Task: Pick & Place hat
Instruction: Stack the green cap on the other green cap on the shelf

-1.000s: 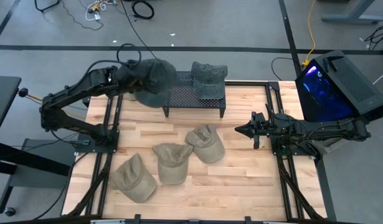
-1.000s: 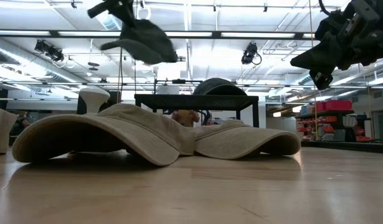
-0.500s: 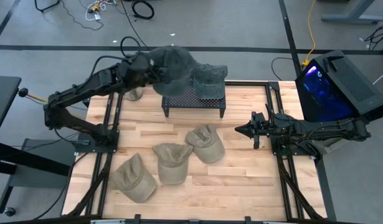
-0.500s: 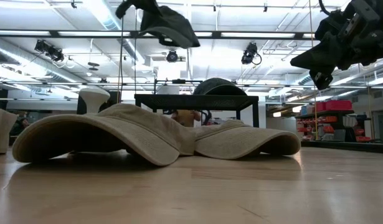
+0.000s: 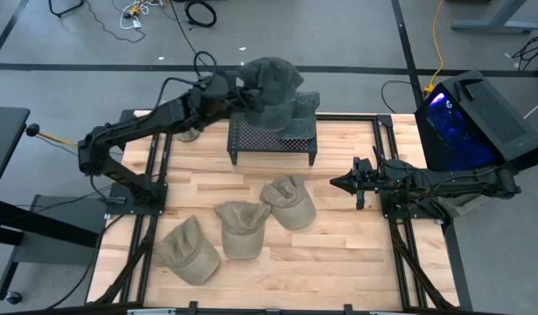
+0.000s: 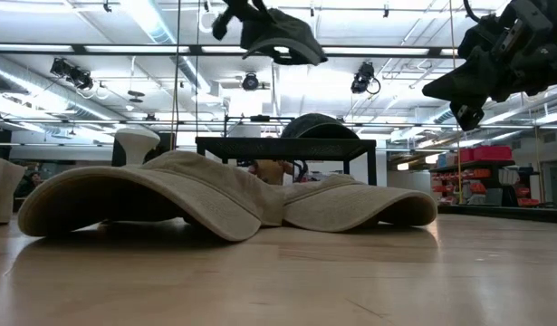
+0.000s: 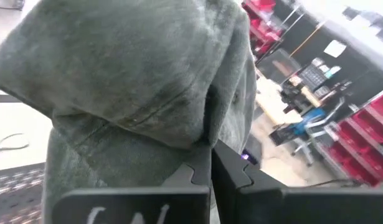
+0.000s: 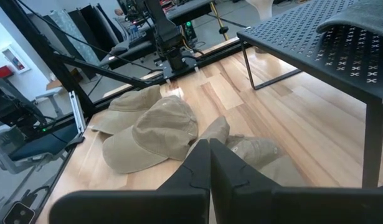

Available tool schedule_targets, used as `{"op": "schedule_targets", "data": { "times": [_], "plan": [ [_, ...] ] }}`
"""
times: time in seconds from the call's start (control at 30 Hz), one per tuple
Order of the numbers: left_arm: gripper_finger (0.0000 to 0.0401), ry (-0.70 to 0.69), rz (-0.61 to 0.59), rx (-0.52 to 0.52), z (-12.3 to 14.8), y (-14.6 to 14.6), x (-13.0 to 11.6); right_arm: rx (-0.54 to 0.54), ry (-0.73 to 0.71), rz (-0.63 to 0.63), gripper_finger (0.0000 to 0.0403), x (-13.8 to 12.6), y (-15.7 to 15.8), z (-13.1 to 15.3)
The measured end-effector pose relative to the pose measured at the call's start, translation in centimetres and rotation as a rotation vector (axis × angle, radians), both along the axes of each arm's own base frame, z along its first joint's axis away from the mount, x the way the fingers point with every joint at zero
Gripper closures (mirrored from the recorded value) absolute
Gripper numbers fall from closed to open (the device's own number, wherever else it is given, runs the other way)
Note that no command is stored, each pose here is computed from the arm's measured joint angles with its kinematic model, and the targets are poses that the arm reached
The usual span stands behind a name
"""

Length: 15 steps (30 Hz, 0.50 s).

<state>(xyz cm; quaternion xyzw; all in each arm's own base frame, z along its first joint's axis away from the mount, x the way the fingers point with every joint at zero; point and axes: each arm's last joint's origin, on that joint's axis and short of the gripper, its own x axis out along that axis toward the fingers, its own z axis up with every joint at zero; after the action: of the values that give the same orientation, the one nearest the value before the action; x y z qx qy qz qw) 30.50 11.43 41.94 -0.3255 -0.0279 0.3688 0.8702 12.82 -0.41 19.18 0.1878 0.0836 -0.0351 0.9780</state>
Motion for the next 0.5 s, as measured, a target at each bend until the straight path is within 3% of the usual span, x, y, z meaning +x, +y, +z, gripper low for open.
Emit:
{"op": "schedule_targets", "data": {
  "times": [0.5],
  "plan": [
    [0.04,-0.066,0.01,-0.055,-3.2,0.9,4.4,0.004,0.001,0.027,0.0403,0.0,0.1,0.0]
  ]
}}
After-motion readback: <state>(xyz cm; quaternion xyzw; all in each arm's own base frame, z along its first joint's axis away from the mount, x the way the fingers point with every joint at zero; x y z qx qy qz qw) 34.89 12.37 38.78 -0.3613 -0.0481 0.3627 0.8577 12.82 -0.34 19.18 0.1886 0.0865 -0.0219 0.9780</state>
